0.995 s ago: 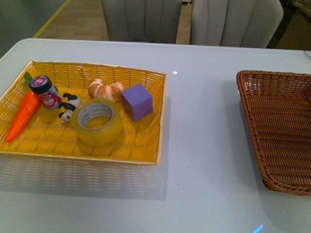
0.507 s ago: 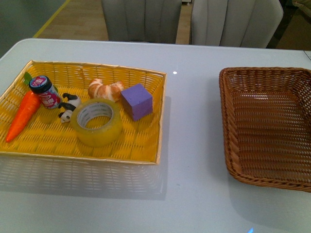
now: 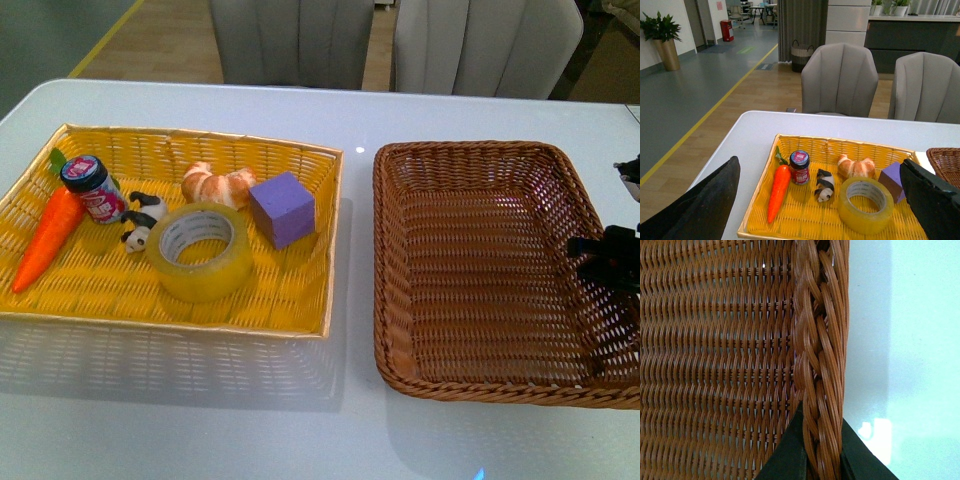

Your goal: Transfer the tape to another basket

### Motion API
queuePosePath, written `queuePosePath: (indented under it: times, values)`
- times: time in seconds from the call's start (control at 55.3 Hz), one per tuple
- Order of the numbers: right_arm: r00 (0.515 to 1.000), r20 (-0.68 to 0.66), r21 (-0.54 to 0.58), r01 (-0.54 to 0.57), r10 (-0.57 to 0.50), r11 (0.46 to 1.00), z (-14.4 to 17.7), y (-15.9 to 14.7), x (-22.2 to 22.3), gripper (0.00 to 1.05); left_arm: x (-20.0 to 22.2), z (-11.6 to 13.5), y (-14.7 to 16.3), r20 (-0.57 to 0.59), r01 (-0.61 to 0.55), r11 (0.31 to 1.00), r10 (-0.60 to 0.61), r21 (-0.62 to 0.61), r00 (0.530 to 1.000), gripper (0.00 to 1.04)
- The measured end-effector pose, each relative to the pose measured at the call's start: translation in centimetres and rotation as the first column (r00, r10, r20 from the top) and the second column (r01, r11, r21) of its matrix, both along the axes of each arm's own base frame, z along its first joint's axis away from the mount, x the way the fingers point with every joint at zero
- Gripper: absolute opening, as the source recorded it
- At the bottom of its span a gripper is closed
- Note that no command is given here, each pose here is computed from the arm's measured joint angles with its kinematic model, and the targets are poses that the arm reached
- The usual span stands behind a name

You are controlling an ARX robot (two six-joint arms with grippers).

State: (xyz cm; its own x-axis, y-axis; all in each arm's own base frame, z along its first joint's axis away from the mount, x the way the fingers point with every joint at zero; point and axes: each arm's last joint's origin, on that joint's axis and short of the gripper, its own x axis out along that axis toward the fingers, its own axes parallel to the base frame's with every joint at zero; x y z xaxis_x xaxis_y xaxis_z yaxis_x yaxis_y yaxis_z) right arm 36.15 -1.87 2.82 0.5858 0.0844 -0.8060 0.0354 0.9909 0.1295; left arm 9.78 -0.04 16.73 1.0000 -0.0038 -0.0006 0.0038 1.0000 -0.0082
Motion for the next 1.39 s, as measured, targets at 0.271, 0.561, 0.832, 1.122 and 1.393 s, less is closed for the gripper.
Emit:
queuePosePath:
  times: [0.271,0.561,0.832,1.122,1.393]
  values:
    - [0.995,0.095,-0.018,0.027,-0.026,0.999,1.7,-1.3,-0.7,0.56,0.0,0.0,0.0,0.000,0.000,1.000,0.000,0.000,1.000,0.96]
    - [0.934,0.353,-0.030,0.062,-0.048,0.998,9.2,-2.6,-4.3,0.97,0.0,0.0,0.0,0.000,0.000,1.000,0.000,0.000,1.000,0.96]
    - [0.600,0.800,-0.094,0.085,0.025,0.992,13.4,-0.7,-11.9,0.59,0.0,0.0,0.0,0.000,0.000,1.000,0.000,0.000,1.000,0.96]
    - [0.598,0.801,-0.099,0.086,0.028,0.991,13.3,0.7,-16.6,0.01,0.0,0.0,0.0,0.000,0.000,1.000,0.000,0.000,1.000,0.96]
    - [0.599,0.800,-0.102,0.087,0.030,0.991,13.4,1.8,-19.8,0.02,0.0,0.0,0.0,0.000,0.000,1.000,0.000,0.000,1.000,0.96]
